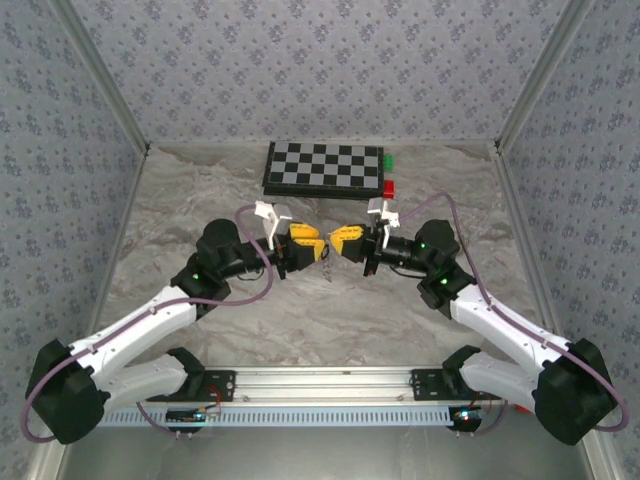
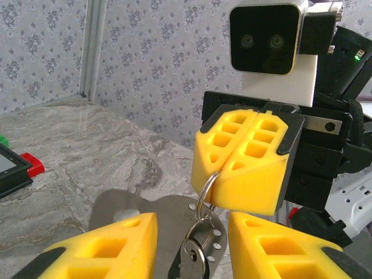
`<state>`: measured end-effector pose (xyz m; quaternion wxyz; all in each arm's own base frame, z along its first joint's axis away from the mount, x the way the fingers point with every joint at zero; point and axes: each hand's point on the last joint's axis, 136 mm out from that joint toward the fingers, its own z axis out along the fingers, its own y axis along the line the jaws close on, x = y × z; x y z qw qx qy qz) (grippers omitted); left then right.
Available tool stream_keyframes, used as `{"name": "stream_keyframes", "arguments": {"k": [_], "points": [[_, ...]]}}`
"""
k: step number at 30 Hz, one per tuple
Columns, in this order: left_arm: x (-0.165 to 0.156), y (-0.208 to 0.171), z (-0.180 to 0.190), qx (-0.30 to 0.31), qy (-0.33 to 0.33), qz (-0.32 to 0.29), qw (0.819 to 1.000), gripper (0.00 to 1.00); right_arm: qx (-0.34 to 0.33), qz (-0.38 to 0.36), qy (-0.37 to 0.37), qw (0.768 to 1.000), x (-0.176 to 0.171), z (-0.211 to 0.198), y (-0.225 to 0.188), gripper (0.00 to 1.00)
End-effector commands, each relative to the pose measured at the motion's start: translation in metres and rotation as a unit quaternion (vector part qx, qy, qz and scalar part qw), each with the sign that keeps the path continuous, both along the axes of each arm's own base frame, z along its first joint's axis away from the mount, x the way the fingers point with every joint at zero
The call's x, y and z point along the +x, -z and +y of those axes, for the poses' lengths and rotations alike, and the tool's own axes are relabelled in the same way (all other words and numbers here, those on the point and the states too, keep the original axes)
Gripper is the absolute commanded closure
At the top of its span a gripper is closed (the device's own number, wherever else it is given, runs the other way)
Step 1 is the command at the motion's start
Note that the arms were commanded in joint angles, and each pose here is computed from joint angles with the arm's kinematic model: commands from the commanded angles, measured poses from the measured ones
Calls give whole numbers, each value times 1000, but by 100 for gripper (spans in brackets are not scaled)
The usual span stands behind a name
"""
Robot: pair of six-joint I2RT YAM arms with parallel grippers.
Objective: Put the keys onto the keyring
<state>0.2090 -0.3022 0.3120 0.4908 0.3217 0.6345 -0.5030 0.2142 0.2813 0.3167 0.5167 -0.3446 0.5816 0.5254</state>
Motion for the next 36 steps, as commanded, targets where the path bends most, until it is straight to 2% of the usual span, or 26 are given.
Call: {"name": "stream_keyframes", "arguments": {"k": [1, 14, 21, 27, 36], "points": [[-4, -36, -2, -39, 18, -33, 999, 64, 14, -16, -15, 1000, -8, 1, -12, 100], [1, -23, -12, -25, 35, -16, 999, 68, 16, -21, -23, 999, -13, 3, -16, 100], [-4, -18, -14, -21, 51, -13, 998, 80, 15, -21, -18, 999, -12, 2, -16, 100], [-3, -14, -11, -17, 47, -10, 999, 73, 18, -21, -12, 1000, -9, 0, -16, 100], [4, -12, -9, -17, 32, -4, 999, 73, 23, -17, -4, 1000, -6, -3, -17, 100]]}}
